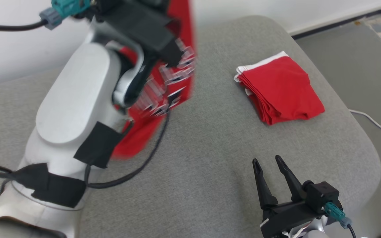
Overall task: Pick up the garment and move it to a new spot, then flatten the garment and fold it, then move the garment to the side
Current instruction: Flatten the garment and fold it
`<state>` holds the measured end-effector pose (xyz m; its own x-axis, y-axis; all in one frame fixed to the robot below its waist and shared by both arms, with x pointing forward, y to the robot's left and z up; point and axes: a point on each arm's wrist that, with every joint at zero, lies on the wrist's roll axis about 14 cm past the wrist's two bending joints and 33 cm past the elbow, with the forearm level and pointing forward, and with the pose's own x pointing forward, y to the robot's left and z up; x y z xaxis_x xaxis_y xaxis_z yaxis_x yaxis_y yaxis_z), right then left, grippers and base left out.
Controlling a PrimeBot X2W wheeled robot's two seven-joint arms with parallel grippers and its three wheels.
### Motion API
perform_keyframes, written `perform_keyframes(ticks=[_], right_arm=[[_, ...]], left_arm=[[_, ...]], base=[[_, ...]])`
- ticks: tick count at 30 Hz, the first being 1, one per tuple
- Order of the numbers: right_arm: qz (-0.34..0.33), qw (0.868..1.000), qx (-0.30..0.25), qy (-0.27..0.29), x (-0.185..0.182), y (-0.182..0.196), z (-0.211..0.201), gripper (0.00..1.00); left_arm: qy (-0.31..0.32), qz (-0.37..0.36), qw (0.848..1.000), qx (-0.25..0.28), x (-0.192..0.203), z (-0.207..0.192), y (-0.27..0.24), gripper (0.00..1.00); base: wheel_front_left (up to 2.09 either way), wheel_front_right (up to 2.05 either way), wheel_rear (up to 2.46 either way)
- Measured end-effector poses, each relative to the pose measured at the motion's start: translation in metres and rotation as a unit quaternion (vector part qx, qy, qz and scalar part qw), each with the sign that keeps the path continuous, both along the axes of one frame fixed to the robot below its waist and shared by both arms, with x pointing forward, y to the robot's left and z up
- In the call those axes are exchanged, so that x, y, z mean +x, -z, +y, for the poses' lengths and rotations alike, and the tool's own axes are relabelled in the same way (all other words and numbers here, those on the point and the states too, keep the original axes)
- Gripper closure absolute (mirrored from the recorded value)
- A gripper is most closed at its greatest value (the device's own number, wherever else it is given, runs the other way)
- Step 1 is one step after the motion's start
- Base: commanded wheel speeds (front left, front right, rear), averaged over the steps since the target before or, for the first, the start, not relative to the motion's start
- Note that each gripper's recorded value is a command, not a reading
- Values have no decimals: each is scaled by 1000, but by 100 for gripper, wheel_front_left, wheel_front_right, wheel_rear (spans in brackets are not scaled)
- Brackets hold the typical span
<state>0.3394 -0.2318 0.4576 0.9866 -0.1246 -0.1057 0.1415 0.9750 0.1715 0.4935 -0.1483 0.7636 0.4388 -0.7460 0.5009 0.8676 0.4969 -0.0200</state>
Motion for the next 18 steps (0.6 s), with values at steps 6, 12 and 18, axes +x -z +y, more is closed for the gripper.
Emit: perform_keyframes(ticks=[6, 12, 18], right_arm=[[-1, 1000, 1, -16, 1, -1, 9, 0], [4, 999, 0, -52, 12, -1, 30, 0], [0, 995, 2, -104, 28, -3, 62, 0]], left_arm=[[-6, -30, 998, -59, -30, 21, -45, 100], [-110, 75, 991, -30, 1, 82, 35, 100], [-221, 230, 948, -12, 7, 168, 158, 100]], base=[[0, 0, 0], [0, 0, 0], [0, 0, 0]])
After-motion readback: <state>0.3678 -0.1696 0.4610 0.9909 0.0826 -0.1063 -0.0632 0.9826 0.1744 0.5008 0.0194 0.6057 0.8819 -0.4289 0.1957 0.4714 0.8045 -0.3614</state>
